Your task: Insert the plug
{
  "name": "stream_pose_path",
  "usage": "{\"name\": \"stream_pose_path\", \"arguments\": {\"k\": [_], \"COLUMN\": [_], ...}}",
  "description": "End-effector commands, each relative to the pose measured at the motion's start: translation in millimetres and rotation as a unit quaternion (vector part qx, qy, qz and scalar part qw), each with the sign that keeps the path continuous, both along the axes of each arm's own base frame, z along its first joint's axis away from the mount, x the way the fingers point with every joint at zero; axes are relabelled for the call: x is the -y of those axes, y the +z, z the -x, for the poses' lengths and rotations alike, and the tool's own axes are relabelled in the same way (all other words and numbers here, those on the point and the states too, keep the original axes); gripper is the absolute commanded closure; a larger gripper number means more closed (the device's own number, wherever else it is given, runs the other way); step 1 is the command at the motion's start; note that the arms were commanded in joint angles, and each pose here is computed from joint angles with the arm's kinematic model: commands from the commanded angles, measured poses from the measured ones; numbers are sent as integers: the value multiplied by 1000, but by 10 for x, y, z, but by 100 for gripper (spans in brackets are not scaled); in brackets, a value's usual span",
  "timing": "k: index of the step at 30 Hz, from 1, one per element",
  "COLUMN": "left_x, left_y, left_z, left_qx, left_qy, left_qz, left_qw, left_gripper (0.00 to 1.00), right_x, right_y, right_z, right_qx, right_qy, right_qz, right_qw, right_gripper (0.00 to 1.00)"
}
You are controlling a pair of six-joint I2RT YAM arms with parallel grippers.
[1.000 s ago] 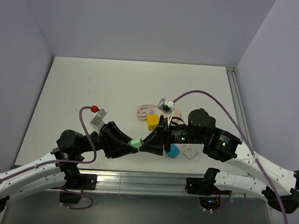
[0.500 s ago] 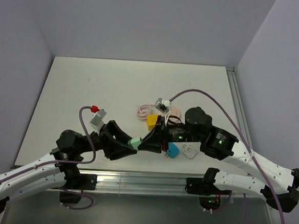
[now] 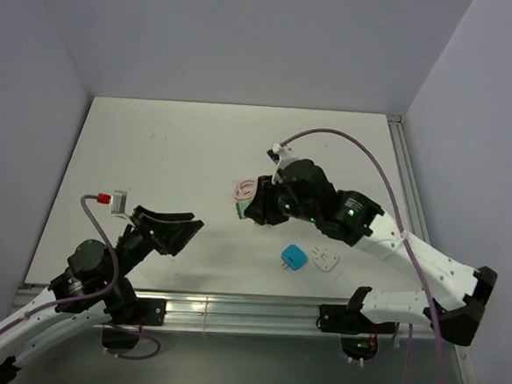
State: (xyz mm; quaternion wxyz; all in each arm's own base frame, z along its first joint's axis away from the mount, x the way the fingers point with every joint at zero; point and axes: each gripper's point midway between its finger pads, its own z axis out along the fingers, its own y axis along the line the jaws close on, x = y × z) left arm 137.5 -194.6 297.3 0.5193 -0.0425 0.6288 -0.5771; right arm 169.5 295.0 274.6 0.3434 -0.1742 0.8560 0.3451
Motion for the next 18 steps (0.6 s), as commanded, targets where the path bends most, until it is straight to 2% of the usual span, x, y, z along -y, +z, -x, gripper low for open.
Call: {"name": "stream_pose_path", "arguments": {"k": [1, 5, 9, 18], "left_x": [-138, -131, -75, 175], "left_y": [-168, -166, -158, -314], "left_z": [-127, -113, -130, -209], "left_qx": [-24, -21, -21, -38], "left_qy": [50, 46, 41, 19], "left_qz": [-6, -10, -30, -85], "left_qw": [998, 999, 998, 995], "left_gripper": [1, 1, 0, 1], "right_x": [297, 391, 443, 416], "right_y": [-448, -698, -959, -1232], "right_z": [-417, -711, -954, -1162], "right_qx": [-45, -66, -73, -80], "right_qy": [-103, -146, -186, -194], "right_qz": [83, 115, 178, 250], "right_qw": [990, 980, 963, 945], "right_gripper": [100, 100, 100, 100]}}
